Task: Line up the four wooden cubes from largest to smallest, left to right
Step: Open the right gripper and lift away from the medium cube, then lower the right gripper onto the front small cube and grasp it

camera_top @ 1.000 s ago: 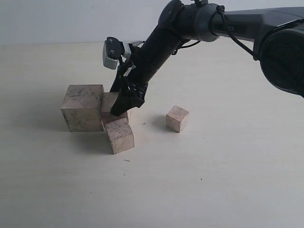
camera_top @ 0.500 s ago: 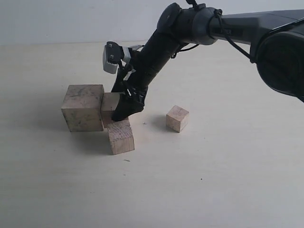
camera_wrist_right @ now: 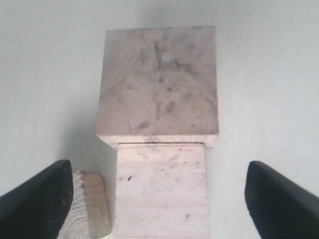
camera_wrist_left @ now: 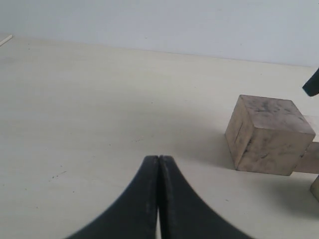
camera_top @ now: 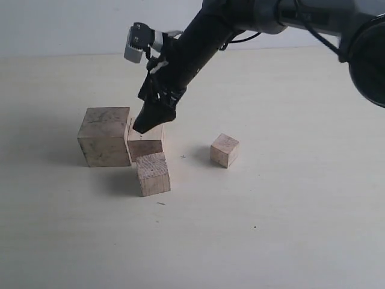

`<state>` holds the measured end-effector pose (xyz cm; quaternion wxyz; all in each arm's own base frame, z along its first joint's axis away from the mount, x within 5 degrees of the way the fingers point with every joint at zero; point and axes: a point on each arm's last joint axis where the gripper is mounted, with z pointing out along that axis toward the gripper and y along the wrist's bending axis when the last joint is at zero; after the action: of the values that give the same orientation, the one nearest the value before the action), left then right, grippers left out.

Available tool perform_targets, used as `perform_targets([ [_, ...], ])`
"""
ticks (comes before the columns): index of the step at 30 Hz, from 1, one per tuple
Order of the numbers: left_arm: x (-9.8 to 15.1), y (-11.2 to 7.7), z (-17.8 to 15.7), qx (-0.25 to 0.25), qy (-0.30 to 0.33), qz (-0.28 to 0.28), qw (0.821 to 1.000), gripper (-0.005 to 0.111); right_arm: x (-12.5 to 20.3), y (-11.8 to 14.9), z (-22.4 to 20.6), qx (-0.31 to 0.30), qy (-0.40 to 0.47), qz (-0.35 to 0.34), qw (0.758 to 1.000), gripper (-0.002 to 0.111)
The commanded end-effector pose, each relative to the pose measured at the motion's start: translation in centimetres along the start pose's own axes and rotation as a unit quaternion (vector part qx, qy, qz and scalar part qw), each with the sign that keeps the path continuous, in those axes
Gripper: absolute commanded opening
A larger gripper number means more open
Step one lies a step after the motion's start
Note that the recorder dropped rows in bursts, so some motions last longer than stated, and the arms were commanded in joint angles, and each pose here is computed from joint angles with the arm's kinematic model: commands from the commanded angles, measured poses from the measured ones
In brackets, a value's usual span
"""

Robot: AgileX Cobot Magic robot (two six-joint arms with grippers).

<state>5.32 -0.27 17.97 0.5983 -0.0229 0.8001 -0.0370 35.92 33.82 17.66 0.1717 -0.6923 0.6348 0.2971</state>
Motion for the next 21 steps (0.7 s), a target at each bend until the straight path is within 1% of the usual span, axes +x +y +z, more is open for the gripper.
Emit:
perform_targets([
  [1, -0.1, -0.1, 0.0, 0.004, -0.008, -0.002, 1.0, 0.0, -2.0, 1.3, -4.1, 0.046, 0.023, 0.144, 0.988, 0.076],
  [3, -0.1, -0.1, 0.0, 0.004, -0.008, -0.002, 1.0, 0.0, -2.1, 2.0, -6.0, 0.075, 0.059, 0.228, 0.969, 0.058],
  [4, -0.1, -0.1, 0.0, 0.004, -0.008, -0.002, 1.0, 0.0, -2.1, 2.3, -6.6, 0.088, 0.072, 0.255, 0.96, 0.05],
  [5, -0.1, -0.1, 0.0, 0.004, -0.008, -0.002, 1.0, 0.0, -2.2, 2.6, -7.4, 0.101, 0.077, 0.274, 0.953, 0.039],
  [6, -0.1, -0.1, 0.0, 0.004, -0.008, -0.002, 1.0, 0.0, -2.4, 2.8, -8.0, 0.112, 0.077, 0.277, 0.951, 0.027],
  [8, -0.1, -0.1, 0.0, 0.004, -0.008, -0.002, 1.0, 0.0, -3.0, 3.2, -8.9, 0.118, 0.068, 0.275, 0.952, 0.007],
  [9, -0.1, -0.1, 0.0, 0.004, -0.008, -0.002, 1.0, 0.0, -3.3, 3.4, -9.3, 0.119, 0.062, 0.273, 0.953, 0.0],
  [11, -0.1, -0.1, 0.0, 0.004, -0.008, -0.002, 1.0, 0.0, -3.8, 3.7, -9.9, 0.121, 0.041, 0.302, 0.945, 0.0],
  [12, -0.1, -0.1, 0.0, 0.004, -0.008, -0.002, 1.0, 0.0, -3.7, 3.9, -10.4, 0.135, 0.047, 0.341, 0.929, 0.0],
  [13, -0.1, -0.1, 0.0, 0.004, -0.008, -0.002, 1.0, 0.0, -3.7, 3.9, -10.8, 0.15, 0.051, 0.357, 0.921, 0.0],
  [14, -0.1, -0.1, 0.0, 0.004, -0.008, -0.002, 1.0, 0.0, -3.4, 4.3, -11.4, 0.167, 0.06, 0.364, 0.914, 0.0],
  [15, -0.1, -0.1, 0.0, 0.004, -0.008, -0.002, 1.0, 0.0, -3.3, 4.8, -11.7, 0.169, 0.063, 0.367, 0.913, 0.0],
  [17, -0.1, -0.1, 0.0, 0.004, -0.008, -0.002, 1.0, 0.0, -2.7, 7.2, -12.7, 0.181, 0.032, 0.382, 0.906, 0.0],
  [18, -0.1, -0.1, 0.0, 0.004, -0.008, -0.002, 1.0, 0.0, -2.4, 7.9, -12.6, 0.182, 0.023, 0.391, 0.902, 0.0],
  [19, -0.1, -0.1, 0.0, 0.004, -0.008, -0.002, 1.0, 0.0, -1.8, 9.4, -11.9, 0.181, 0.009, 0.406, 0.896, 0.0],
  [20, -0.1, -0.1, 0.0, 0.004, -0.008, -0.002, 1.0, 0.0, -1.5, 10.3, -11.2, 0.181, 0.006, 0.41, 0.894, 0.0],
  [21, -0.1, -0.1, 0.0, 0.004, -0.008, -0.002, 1.0, 0.0, -1.5, 11.9, -9.2, 0.177, 0.004, 0.41, 0.895, 0.0],
])
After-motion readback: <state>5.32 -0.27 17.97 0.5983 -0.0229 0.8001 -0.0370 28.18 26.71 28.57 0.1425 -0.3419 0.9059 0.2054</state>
